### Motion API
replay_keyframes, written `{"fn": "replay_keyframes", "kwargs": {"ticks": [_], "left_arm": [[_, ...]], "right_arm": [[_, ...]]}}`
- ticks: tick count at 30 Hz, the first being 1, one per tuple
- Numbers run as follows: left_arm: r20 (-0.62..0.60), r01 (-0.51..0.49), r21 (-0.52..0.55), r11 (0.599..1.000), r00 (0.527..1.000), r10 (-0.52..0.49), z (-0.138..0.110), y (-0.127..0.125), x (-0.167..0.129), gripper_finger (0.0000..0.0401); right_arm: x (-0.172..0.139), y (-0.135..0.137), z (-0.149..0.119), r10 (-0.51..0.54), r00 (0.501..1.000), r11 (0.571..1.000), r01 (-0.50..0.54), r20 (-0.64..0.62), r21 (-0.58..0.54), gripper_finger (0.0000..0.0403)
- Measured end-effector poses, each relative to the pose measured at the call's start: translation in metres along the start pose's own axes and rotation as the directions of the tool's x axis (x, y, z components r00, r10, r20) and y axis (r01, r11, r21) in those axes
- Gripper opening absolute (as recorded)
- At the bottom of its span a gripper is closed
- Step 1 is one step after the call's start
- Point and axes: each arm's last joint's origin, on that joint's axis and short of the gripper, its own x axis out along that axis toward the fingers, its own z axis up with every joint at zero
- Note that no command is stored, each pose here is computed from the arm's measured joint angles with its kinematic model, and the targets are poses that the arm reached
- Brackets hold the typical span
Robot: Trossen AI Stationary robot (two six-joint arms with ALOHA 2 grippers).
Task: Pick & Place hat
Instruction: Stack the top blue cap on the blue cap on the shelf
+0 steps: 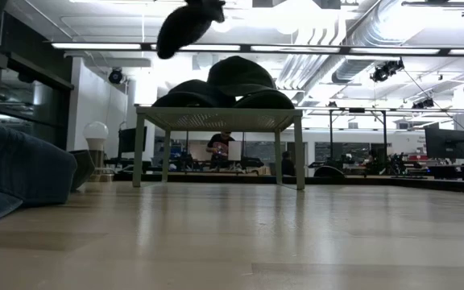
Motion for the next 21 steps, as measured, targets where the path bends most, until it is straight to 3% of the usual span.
{"fn": "replay_keyframes", "kwargs": {"ticks": [12, 21], "left_arm": [[-0.082, -0.092, 0.166, 0.982, 0.991, 0.107, -0.015, 0.003, 0.033, 0.0002], [-0.1, -0.137, 0.223, 0.965, 0.981, 0.163, -0.031, -0.003, 0.065, 0.0003]], "right_arm": [[0.006, 0.006, 0.002, -0.055, 0.998, 0.996, 0.054, 0.016, 0.068, 0.0129], [0.012, 0.012, 0.004, -0.076, 0.997, 0.991, 0.075, 0.011, 0.11, 0.0129]]}}
